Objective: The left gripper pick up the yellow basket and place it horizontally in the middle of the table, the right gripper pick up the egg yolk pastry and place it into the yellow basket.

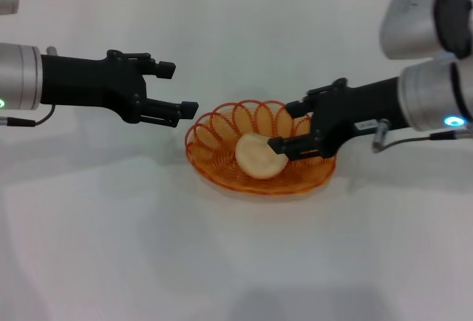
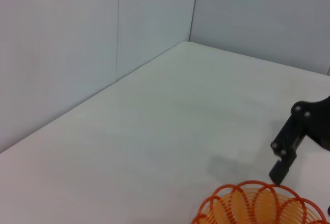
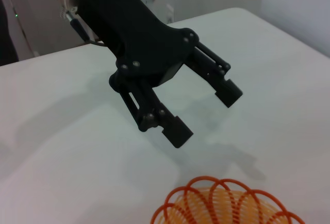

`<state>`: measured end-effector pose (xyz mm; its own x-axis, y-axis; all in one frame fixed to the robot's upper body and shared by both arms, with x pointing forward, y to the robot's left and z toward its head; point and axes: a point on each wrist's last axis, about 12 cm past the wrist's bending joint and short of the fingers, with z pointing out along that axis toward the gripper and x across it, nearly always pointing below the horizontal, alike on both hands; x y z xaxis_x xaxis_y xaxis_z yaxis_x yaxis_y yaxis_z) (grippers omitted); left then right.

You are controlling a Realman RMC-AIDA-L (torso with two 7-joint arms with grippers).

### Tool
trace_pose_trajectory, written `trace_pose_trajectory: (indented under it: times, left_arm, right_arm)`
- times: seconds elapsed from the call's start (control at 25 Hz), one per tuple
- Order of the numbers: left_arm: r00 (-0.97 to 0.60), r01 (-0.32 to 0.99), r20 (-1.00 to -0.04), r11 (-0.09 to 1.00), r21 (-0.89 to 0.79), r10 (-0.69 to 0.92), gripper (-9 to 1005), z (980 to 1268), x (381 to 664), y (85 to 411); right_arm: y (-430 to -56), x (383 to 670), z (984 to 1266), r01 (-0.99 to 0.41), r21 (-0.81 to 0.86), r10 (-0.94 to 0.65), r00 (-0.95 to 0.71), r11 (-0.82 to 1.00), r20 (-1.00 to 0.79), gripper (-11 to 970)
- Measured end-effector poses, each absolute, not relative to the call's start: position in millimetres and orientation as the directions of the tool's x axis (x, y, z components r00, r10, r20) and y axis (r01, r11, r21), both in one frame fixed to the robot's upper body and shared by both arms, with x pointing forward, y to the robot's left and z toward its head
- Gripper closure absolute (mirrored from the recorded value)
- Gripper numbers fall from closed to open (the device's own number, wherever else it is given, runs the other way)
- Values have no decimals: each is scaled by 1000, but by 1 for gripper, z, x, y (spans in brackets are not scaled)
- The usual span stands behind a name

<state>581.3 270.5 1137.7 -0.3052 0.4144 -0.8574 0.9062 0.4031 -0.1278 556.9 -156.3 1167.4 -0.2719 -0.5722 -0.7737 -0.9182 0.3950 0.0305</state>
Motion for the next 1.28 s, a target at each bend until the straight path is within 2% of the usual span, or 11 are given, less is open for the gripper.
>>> trace_pose_trajectory:
  times: [0.24,0.52,0.72,1.28]
  left_arm:
    - [-291,920,-872,366,-142,393,112,1139,573,275]
    - [-287,938,-870,302,-170,401,112,1139,563,275]
    - [-288,944,-871,268,-190,399,112,1136,556,275]
    - [-270,958,-864,209,-196,424,112,1133,550,269]
  right_arm:
    - [-184,542,1167,-906,8,-543,-261,423,-798,294]
    - [-221,525,1162,-905,59,-456,-267,420,-849,100]
    - [-234,517,1159,-913,54,-449,-250,405,-858,107]
    - [-235,513,1160,-926,49,-468,-235,375,-852,112]
